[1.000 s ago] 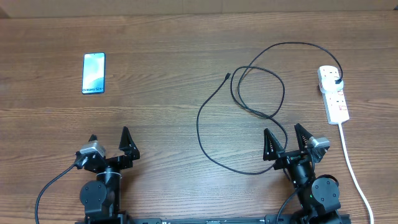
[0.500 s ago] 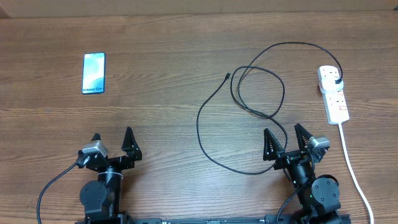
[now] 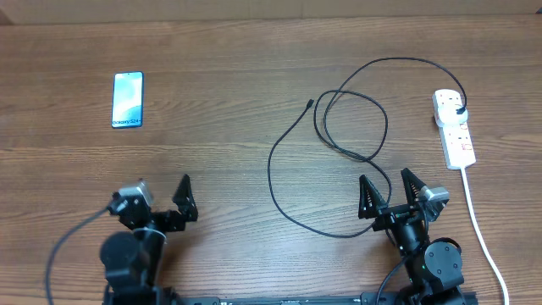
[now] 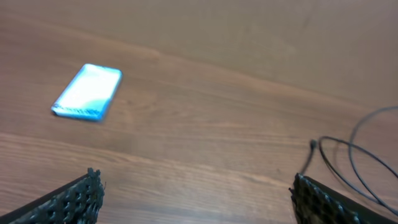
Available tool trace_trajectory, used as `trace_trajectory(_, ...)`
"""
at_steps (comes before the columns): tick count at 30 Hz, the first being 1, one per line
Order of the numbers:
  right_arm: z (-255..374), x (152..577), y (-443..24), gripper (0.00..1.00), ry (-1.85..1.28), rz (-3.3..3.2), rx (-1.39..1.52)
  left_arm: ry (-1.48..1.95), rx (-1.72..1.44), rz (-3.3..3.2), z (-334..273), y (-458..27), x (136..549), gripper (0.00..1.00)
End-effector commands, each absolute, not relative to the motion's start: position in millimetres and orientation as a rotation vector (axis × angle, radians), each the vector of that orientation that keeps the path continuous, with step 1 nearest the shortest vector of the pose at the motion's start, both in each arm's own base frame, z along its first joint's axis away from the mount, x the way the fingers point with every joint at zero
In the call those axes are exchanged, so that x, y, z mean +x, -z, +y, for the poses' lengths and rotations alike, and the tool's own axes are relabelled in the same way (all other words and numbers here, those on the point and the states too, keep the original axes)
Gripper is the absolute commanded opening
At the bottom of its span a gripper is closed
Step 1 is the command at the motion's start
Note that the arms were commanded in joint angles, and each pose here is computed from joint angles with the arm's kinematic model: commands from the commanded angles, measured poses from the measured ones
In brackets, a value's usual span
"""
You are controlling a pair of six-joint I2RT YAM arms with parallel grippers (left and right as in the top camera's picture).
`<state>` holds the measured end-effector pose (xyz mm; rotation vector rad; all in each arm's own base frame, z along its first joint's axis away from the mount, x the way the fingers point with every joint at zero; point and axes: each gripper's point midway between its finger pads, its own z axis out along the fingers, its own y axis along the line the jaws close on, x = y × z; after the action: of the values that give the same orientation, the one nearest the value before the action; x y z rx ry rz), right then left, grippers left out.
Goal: Plug charger to phone and switch on socket
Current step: 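Reach the left gripper forward to the phone and grasp it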
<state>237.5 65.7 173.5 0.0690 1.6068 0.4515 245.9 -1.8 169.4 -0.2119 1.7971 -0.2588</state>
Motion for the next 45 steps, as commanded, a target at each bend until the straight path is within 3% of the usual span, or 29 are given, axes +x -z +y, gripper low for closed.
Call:
trace_trajectory(1,64.7,237.7,-172.1,1.0,-0.444,1.601,0.071,0.082,-0.204,1.804,19.6,-214.6,254.8,1.0)
trace_trajectory(15,64.7,237.7,-172.1,1.0,-0.444,1.601,0.071,-0.373,-0.469,2.325,93.3,-235.7,320.6,1.0)
trace_trajectory(30,64.7,237.7,-172.1,1.0,-0.444,1.601,0.071,-0.469,-0.22,2.51,100.2,-163.5,387.4,1.0)
trace_trajectory(45,64.7,237.7,-172.1,1.0,-0.444,1.601,0.071,-0.243,-0.116,2.61,110.4,-103.8,436.8,1.0)
